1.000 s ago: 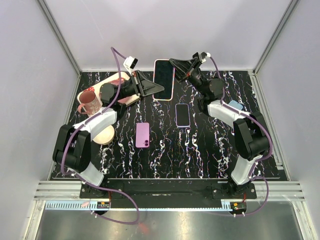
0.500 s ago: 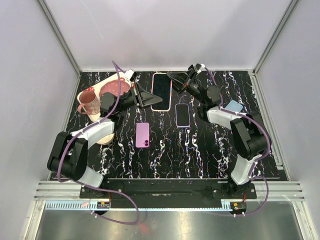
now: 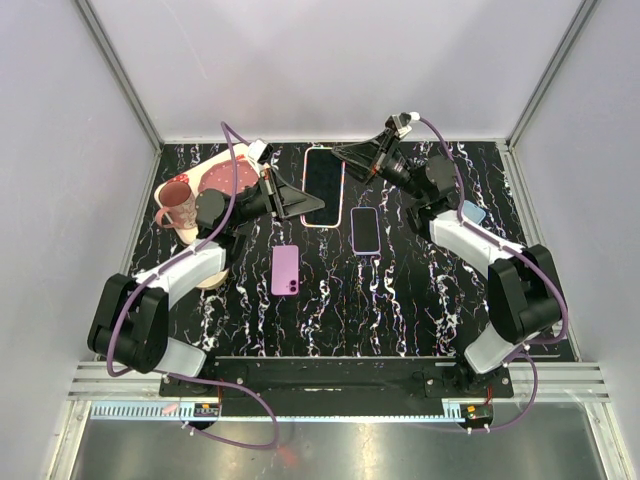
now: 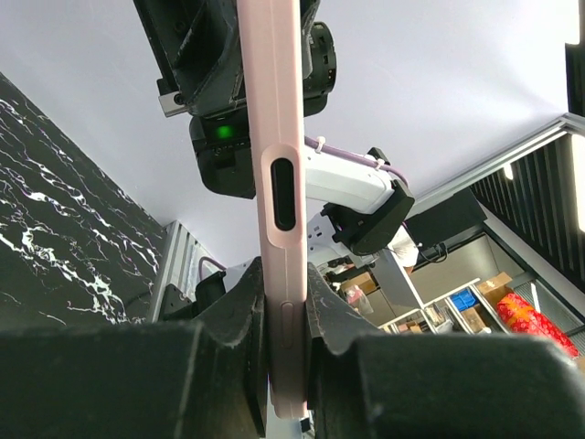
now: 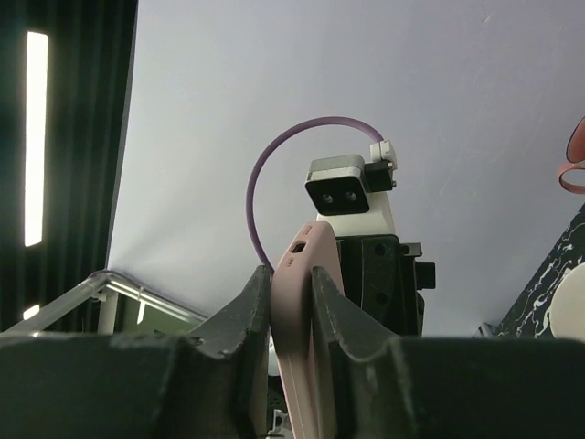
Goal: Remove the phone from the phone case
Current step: Remove the phone case from the phone.
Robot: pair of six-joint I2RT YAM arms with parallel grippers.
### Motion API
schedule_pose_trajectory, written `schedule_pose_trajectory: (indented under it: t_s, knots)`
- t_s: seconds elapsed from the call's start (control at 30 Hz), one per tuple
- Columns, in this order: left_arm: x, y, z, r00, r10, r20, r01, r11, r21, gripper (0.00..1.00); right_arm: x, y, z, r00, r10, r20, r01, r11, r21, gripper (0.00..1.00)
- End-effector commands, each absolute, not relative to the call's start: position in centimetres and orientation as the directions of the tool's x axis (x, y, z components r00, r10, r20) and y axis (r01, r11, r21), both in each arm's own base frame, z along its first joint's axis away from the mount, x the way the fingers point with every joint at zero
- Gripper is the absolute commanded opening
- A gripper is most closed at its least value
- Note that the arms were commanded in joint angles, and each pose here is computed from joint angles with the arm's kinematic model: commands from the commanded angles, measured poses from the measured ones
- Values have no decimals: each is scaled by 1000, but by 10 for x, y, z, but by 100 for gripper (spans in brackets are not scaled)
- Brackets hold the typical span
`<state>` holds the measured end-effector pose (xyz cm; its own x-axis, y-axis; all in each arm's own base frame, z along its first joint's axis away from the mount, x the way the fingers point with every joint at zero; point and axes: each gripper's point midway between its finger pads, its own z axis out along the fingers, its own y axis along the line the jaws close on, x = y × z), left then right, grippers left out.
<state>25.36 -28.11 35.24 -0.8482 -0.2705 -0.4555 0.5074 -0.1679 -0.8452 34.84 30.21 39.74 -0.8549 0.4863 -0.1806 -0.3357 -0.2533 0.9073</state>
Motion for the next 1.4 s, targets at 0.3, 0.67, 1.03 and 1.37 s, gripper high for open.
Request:
schedule_pose_trajectory:
  t_s: [0.3,0.67,1.03,1.37]
  knots:
    - [199,-271,394,-637,-261,-725,770,-269,-579,0,362,289,414,-844,522,-127,-318,-295,901,47]
    - [209,-274,390,-655,-261,-709,756,-238,-610,0,349,281,419,-827,543,-143,-350,-299,888,58]
    - [224,-277,379,-699,-262,-666,713,-181,-677,0,343,272,426,-746,622,-236,-417,-161,895,68]
    - [232,-277,380,-705,-286,-649,703,-164,-692,0,341,276,414,-756,607,-245,-399,-130,908,62]
